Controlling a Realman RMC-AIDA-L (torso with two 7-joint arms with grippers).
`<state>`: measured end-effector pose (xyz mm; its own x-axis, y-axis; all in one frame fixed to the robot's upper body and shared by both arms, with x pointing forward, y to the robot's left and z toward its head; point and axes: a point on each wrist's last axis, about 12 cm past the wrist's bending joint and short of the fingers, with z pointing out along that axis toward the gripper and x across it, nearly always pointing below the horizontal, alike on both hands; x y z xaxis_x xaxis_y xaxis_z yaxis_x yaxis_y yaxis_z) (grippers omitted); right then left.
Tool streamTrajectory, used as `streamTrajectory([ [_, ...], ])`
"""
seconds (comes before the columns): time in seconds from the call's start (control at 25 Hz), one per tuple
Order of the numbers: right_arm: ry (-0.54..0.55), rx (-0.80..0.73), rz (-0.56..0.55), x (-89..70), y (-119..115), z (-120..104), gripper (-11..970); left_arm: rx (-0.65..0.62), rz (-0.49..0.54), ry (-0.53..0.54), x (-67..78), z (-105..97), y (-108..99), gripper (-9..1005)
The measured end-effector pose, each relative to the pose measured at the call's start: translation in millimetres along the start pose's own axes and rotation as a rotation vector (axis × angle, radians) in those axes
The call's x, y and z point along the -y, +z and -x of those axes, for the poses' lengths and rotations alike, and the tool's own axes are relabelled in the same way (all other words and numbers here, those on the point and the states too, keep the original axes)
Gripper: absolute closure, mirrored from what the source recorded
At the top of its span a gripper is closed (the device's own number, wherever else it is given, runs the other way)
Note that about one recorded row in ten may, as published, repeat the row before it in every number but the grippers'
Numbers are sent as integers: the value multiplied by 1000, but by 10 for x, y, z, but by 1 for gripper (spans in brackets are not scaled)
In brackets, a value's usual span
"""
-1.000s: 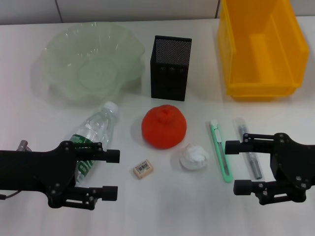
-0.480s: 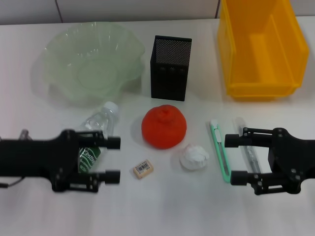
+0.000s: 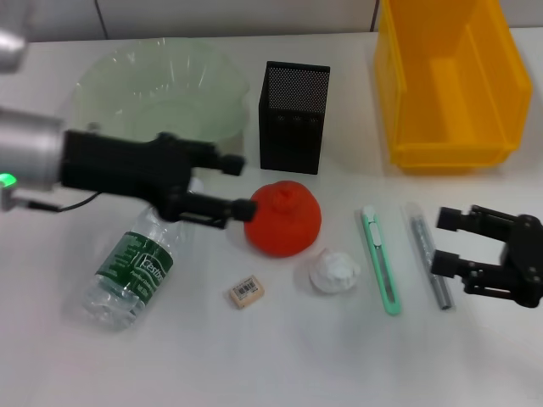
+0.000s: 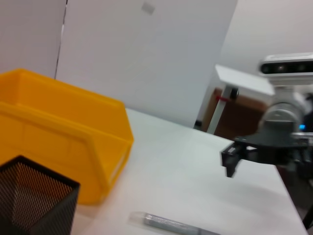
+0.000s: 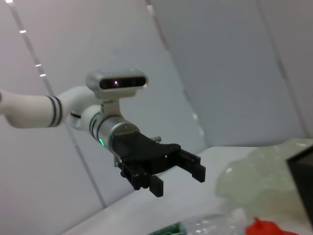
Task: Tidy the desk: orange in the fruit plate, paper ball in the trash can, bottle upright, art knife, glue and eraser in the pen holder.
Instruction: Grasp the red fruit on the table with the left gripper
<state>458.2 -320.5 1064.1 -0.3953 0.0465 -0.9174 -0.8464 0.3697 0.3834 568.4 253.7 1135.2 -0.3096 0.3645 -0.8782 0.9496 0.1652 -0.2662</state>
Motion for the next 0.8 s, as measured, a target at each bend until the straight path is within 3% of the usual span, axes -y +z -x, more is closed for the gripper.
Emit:
streamTrajectory([
  [0.12, 15, 19, -53, -10, -90, -56, 171, -43, 20, 21, -136, 131, 255, 285],
  [0.16, 18, 23, -62, -12, -106, -65, 171, -43, 20, 21, -136, 131, 255, 287],
  [0.24, 24, 25, -71, -24, -132, -86, 171, -111, 68, 55, -247, 162, 511, 292],
  [0.32, 28, 25, -78, -32, -150, -102, 171, -137, 88, 63, -279, 157, 617, 296],
  [0.56, 30, 21, -90, -23, -167, -111, 171, -223, 138, 108, -313, 56, 869, 309],
  [0.8, 31, 16, -103, -10, -171, -118, 172, -241, 127, 159, -230, -23, 940, 322],
])
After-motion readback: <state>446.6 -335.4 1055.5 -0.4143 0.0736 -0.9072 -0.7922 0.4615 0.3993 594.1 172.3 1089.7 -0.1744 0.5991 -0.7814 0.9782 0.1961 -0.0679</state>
